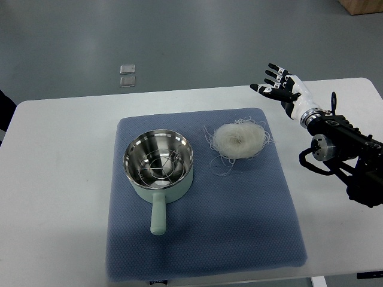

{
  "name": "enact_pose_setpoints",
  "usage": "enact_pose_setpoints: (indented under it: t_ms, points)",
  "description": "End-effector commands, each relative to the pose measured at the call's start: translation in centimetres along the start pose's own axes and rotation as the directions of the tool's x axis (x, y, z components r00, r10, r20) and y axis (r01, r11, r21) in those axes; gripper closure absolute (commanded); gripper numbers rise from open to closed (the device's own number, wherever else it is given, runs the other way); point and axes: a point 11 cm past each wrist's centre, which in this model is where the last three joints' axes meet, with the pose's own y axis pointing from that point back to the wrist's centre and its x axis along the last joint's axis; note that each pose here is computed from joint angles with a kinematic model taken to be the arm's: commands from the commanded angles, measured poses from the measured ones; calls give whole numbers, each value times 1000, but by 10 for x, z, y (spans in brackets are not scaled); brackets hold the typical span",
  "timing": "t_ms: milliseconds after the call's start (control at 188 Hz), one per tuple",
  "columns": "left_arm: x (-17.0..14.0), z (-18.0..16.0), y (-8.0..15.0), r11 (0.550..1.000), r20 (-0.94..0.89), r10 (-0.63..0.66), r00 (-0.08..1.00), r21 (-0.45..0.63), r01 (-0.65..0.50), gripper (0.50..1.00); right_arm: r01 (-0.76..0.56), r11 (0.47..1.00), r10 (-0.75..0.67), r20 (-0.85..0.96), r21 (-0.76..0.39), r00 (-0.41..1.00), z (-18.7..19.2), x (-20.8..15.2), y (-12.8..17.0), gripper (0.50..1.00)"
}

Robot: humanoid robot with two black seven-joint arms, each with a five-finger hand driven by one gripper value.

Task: Put vermicelli into pot with right hand
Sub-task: 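Reach the right hand down over the white vermicelli bundle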

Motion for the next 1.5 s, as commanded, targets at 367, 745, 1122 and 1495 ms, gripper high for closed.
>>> enact_pose_setpoints:
  t_ms: [367, 745, 1122, 1495]
  points:
    - [0, 0, 0, 1000, 1, 0, 1000, 0, 0, 500, 146, 989, -139, -234, 16, 962, -29, -16, -9, 581]
    - [0, 0, 0, 1000, 1, 0, 1000, 0, 0, 500, 463, 861, -437, -771, -210, 464, -75, -50, -5, 581]
    - [0, 0, 0, 1000, 1, 0, 1000, 0, 0, 500, 453, 753, -497, -864, -477, -83, -70, -70, 4, 579]
    - [0, 1, 0, 1000, 1, 0, 1000, -1, 0, 500, 387, 708, -540, -806, -591, -242, -26, -80, 8, 581]
